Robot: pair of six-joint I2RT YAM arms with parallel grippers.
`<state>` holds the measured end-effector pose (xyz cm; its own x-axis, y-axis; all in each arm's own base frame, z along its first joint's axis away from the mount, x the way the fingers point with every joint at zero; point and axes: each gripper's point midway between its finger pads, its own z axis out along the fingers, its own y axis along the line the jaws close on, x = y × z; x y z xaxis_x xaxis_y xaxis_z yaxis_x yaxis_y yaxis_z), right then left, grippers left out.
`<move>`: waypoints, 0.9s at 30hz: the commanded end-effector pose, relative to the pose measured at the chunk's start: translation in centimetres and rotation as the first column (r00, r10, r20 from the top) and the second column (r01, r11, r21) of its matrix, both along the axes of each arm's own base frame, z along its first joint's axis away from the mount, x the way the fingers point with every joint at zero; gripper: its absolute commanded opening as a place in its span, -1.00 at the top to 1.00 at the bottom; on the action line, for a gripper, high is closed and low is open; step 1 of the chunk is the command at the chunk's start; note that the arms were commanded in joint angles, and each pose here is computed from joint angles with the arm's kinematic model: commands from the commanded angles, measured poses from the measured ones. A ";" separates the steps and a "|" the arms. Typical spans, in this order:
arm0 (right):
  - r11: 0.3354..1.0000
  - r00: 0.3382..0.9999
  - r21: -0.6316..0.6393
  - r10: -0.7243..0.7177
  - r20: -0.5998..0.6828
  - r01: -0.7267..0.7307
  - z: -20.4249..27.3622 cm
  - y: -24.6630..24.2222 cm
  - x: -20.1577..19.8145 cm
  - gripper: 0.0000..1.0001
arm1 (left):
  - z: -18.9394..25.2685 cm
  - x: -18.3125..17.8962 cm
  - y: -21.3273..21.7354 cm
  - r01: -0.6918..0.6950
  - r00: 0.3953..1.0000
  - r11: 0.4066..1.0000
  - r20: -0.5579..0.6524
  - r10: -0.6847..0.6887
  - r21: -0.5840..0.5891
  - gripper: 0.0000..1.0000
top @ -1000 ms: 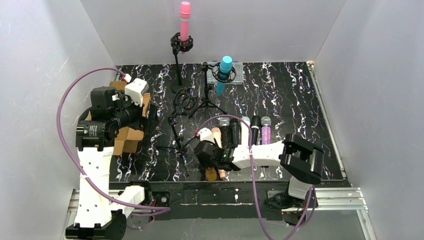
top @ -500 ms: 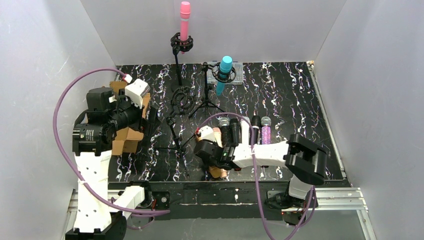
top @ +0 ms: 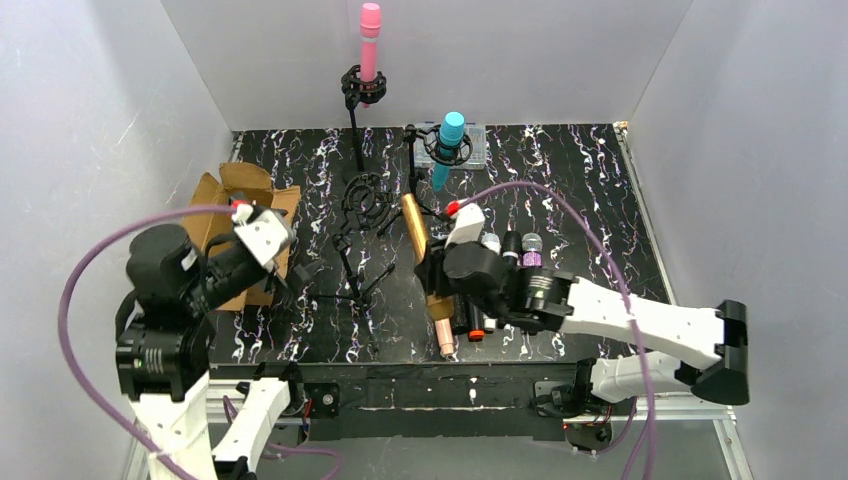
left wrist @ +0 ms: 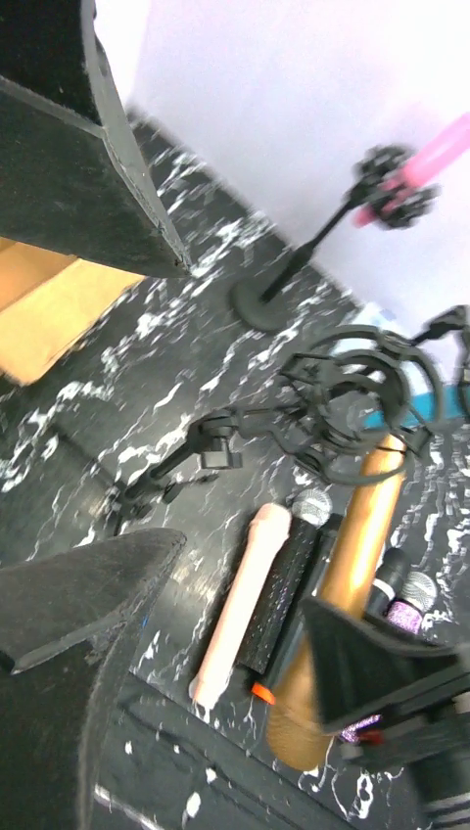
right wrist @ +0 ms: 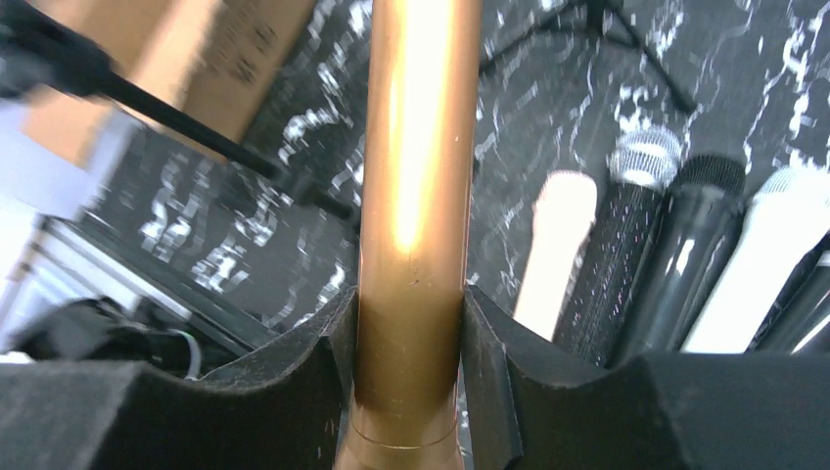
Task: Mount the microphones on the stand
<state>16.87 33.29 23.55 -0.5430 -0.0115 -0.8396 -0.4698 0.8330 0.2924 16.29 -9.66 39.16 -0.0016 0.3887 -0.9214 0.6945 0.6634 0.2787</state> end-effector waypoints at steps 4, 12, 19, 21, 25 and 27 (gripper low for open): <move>0.964 0.983 0.236 0.086 0.164 -0.124 13.2 0.5 -0.7 0.97 | 5.5 -3.5 -2.8 0.230 0.790 0.935 0.509 -0.342 0.271 -0.99; 0.799 0.870 0.346 0.434 0.234 -0.491 22.4 6.7 -5.9 0.97 | 9.1 -5.0 -3.0 0.039 0.424 0.849 0.761 -0.491 0.526 -0.99; 0.660 0.759 0.396 0.625 0.185 -0.639 23.3 10.4 -9.4 0.97 | 8.6 -5.8 -3.1 -0.132 0.220 0.766 0.772 -0.596 0.629 -0.99; 0.643 0.740 0.400 0.655 0.154 -0.653 23.0 11.0 -10.0 0.97 | 8.3 -6.0 -3.2 -0.162 0.187 0.750 0.766 -0.614 0.641 -0.99; 0.613 0.710 0.417 0.693 0.126 -0.671 22.9 11.5 -10.8 0.97 | 7.3 -5.9 -3.2 -0.195 0.168 0.721 0.747 -0.643 0.665 -0.99; 0.616 0.706 0.409 0.700 0.109 -0.673 22.5 11.5 -10.9 0.97 | 6.8 -5.8 -3.1 -0.198 0.178 0.708 0.735 -0.654 0.678 -0.99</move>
<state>8.06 45.44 42.79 -0.5551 -0.0882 -0.8271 -0.8240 0.1939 0.5324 10.50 -12.59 46.06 0.8318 0.5335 0.1536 -0.1891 0.0123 0.9819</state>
